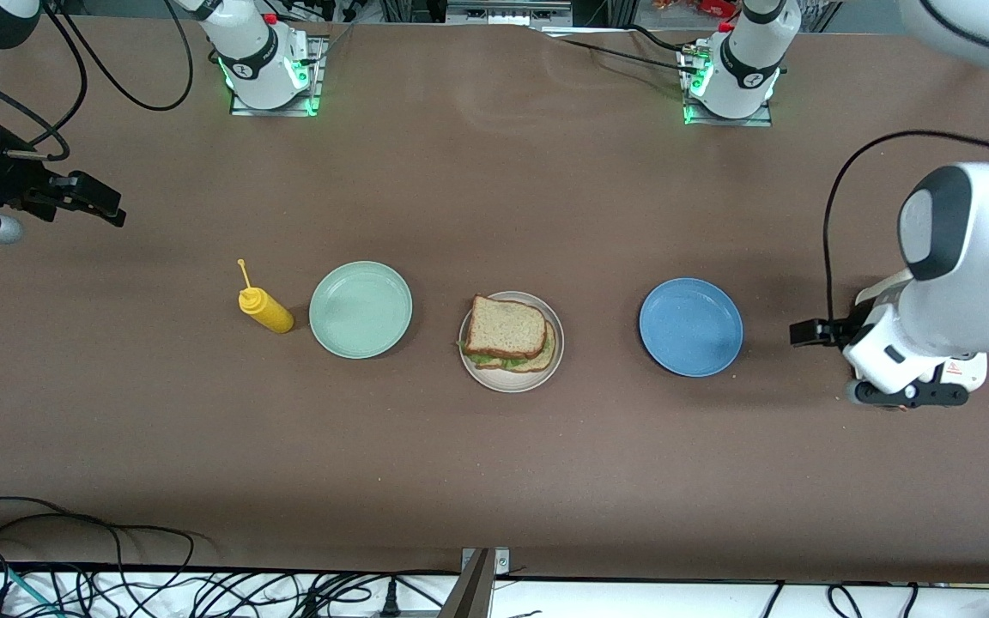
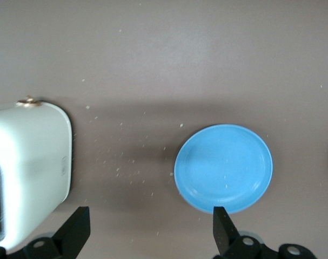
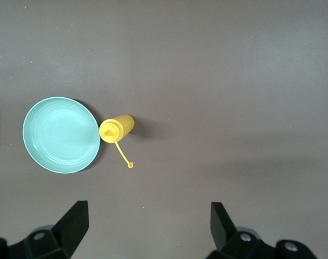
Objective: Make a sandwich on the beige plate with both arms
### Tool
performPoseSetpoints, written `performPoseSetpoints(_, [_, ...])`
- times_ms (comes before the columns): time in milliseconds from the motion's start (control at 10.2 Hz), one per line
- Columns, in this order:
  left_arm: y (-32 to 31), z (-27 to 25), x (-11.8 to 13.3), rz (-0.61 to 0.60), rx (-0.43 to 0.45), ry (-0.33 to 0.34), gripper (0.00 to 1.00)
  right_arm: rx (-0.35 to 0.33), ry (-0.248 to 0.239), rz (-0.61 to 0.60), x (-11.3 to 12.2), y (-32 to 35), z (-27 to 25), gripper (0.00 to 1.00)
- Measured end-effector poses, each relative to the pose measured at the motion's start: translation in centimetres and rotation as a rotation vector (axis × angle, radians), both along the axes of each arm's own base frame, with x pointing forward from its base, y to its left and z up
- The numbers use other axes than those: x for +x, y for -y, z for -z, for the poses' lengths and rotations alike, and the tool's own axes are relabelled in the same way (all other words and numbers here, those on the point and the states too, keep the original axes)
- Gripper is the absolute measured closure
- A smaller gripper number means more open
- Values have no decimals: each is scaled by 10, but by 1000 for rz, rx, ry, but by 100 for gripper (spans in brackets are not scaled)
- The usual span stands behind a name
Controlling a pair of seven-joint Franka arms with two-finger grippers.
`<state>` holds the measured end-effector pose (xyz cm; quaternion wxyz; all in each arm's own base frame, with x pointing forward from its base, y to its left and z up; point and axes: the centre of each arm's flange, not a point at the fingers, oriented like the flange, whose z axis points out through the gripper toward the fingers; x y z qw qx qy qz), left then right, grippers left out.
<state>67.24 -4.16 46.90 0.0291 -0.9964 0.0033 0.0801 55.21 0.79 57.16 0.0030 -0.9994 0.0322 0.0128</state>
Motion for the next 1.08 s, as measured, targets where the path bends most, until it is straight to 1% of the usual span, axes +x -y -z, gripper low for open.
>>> performPoseSetpoints(293, [-8,-42,-22,-5,8,-14,0,0,0,-4,0,-2,0,0])
performPoseSetpoints(489, [-24,-64,-32,-27,1,3,0,0,-1,-3,0,-2,0,0])
performPoseSetpoints(782, [-35,-85,-57,-40,-18,9,0,0,-1,-3,0,-2,1,0])
performPoseSetpoints(1076, [-36,-99,-79,25,-49,13,0,0,-1,-3,0,-2,0,0])
